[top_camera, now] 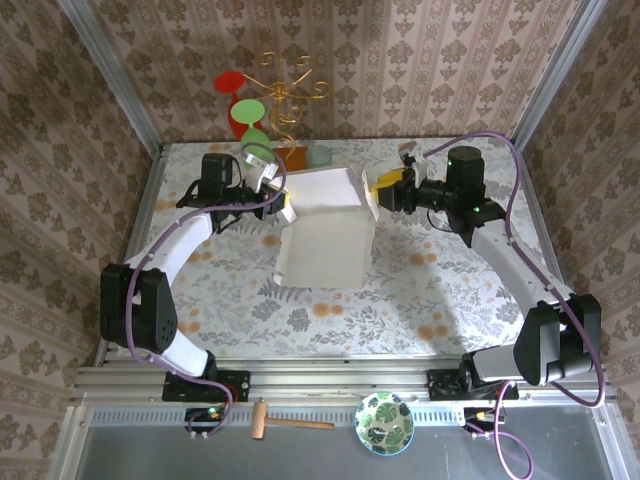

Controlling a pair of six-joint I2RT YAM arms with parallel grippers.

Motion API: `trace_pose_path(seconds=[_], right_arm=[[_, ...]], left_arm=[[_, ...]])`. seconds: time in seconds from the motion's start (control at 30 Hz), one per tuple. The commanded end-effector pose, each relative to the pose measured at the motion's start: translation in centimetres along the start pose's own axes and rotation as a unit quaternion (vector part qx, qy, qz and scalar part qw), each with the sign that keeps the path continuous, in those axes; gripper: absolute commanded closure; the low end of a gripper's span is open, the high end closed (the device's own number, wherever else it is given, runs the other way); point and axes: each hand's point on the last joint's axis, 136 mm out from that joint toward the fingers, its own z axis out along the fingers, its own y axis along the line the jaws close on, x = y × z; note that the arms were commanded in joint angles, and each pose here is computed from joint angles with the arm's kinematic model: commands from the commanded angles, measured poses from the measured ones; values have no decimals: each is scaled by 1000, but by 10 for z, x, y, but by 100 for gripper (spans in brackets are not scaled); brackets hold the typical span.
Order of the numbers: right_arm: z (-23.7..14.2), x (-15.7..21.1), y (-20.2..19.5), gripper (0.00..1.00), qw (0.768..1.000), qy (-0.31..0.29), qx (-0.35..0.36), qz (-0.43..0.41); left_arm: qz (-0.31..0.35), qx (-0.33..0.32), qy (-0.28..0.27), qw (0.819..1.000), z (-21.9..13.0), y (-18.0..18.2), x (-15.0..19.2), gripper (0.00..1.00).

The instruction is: Fold the paper box

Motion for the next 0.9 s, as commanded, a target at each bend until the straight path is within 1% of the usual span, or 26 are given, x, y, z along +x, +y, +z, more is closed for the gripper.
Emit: trace_pose_path(seconds=[0.0,0.23,0.63,0.87], right_arm=[[3,-13,1,58,1000,-3,2,-26],[18,-5,2,58,999,22,-8,-34],[26,-8,-13,53,996,30,40,-67],[35,-8,-13,53,996,41,30,-70]], left_arm=[[27,15,-15,999,-7,-13,-16,100],[29,12,-12,999,-7,-14,-14,100],[32,12,-10,999,-6,-14,-14,100],[33,9,-8,999,-5,-12,-13,100]])
